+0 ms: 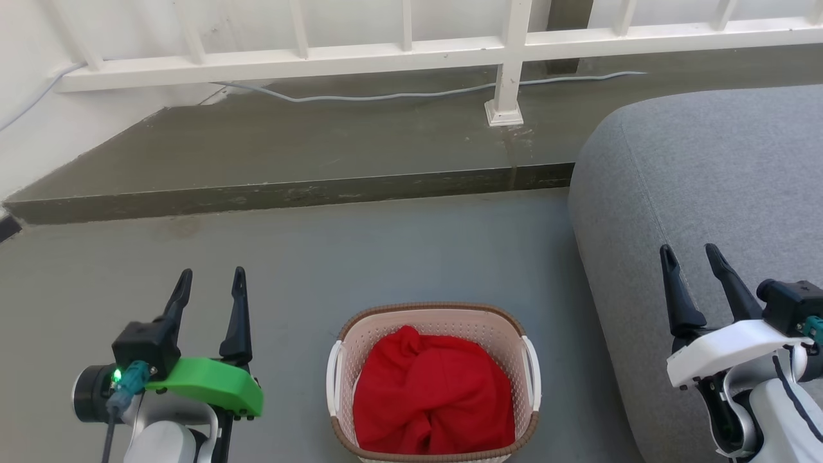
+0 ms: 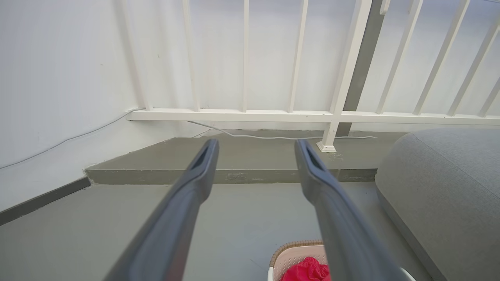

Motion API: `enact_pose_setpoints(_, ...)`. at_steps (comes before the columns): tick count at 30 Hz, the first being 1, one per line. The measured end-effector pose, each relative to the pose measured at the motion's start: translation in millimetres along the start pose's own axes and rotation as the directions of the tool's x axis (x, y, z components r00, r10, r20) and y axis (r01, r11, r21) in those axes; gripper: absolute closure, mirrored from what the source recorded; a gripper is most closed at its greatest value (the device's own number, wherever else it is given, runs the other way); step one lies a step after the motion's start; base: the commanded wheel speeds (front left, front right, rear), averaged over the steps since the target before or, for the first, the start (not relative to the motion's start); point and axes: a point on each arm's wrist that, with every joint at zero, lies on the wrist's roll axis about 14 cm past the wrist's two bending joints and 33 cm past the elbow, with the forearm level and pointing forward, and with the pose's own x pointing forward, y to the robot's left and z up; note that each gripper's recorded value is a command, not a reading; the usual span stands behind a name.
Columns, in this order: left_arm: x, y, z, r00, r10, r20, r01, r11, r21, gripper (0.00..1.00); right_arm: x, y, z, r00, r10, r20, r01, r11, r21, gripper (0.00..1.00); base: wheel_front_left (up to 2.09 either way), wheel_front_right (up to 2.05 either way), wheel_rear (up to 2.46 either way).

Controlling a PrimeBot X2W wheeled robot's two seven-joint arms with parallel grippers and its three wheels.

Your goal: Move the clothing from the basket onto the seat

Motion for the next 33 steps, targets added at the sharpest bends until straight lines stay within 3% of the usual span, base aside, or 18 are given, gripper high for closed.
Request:
enact_pose_setpoints(10,-2,-7,-2,1.0,-0.026,0.014,0.024,0.994,0.104,0.0,-1,3,3,0.999,0.029,0.027,-0.026,0.996,-0.091,0.0,0.0,0.0,0.0)
enact_pose_setpoints(33,-4,-2,-12,1.0,-0.001,-0.021,0.003,0.996,0.087,0.0,0,3,-4,1.0,0.015,0.009,-0.015,0.997,-0.072,0.0,0.0,0.0,0.0)
